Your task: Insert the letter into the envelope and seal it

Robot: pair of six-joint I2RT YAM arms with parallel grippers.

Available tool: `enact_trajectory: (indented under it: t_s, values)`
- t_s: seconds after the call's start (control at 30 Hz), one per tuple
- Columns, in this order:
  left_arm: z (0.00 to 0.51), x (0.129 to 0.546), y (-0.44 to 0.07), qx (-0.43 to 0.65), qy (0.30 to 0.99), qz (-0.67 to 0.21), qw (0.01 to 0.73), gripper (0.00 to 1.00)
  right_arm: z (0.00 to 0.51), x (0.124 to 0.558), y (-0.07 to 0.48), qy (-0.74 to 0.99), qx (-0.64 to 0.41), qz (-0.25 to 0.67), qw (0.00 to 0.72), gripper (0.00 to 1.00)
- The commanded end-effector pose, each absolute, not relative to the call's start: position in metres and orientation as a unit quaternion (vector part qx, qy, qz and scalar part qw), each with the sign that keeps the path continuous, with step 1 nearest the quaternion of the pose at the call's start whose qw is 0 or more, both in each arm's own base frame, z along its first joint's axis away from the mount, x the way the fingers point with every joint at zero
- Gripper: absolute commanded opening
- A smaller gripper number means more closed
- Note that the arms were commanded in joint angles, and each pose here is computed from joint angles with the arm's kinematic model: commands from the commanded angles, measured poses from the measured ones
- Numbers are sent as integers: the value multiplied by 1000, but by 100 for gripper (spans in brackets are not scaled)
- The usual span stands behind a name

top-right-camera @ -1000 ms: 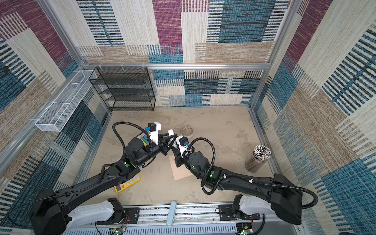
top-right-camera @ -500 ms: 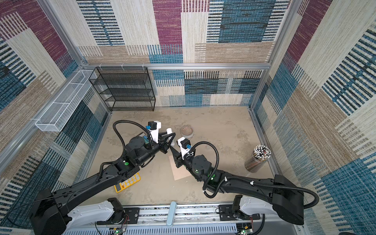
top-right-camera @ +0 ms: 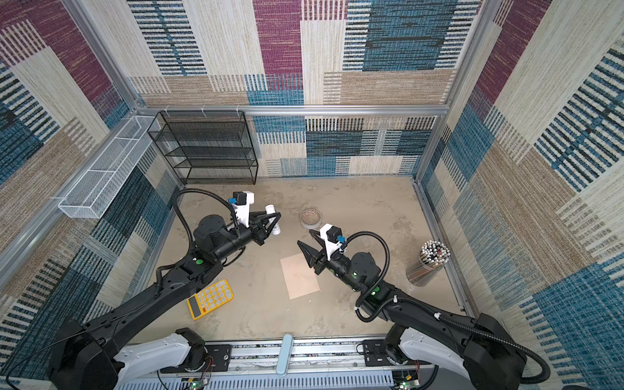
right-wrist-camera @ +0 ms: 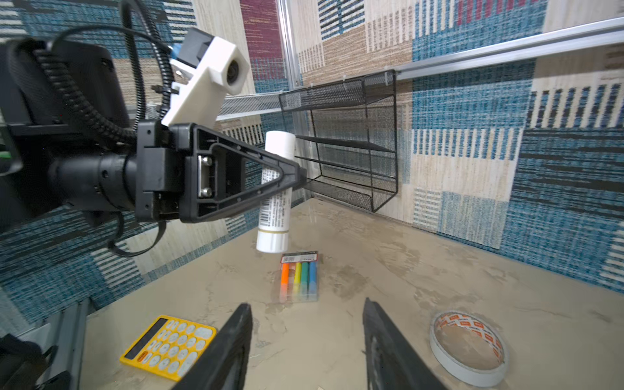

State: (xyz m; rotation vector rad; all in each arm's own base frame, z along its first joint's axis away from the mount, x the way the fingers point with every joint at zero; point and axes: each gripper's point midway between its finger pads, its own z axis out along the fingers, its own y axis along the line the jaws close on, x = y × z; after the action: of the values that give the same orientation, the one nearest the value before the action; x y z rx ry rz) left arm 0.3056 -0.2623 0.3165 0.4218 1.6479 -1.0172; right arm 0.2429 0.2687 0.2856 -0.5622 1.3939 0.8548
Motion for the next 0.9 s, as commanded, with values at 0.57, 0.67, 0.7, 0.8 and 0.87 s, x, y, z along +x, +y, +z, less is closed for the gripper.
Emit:
enact_trajectory:
  t_s: [0.57, 0.67, 0.7, 0.8, 0.87]
  values:
    - [344, 246, -301, 316, 599, -570, 464, 0, 301, 205, 308, 521, -364, 584, 505, 51]
    - [340, 245, -302, 315, 602, -573, 458, 0, 301, 207, 310, 522, -365, 586, 501, 48]
    - [338, 245, -303, 314, 604, -574, 455, 0, 301, 207, 310, 521, -366, 586, 501, 47]
    - [346, 244, -303, 319, 590, -576, 468, 0, 300, 206, 312, 520, -369, 589, 496, 42]
    - [346, 245, -303, 318, 590, -576, 468, 0, 299, 206, 312, 520, -371, 590, 495, 38]
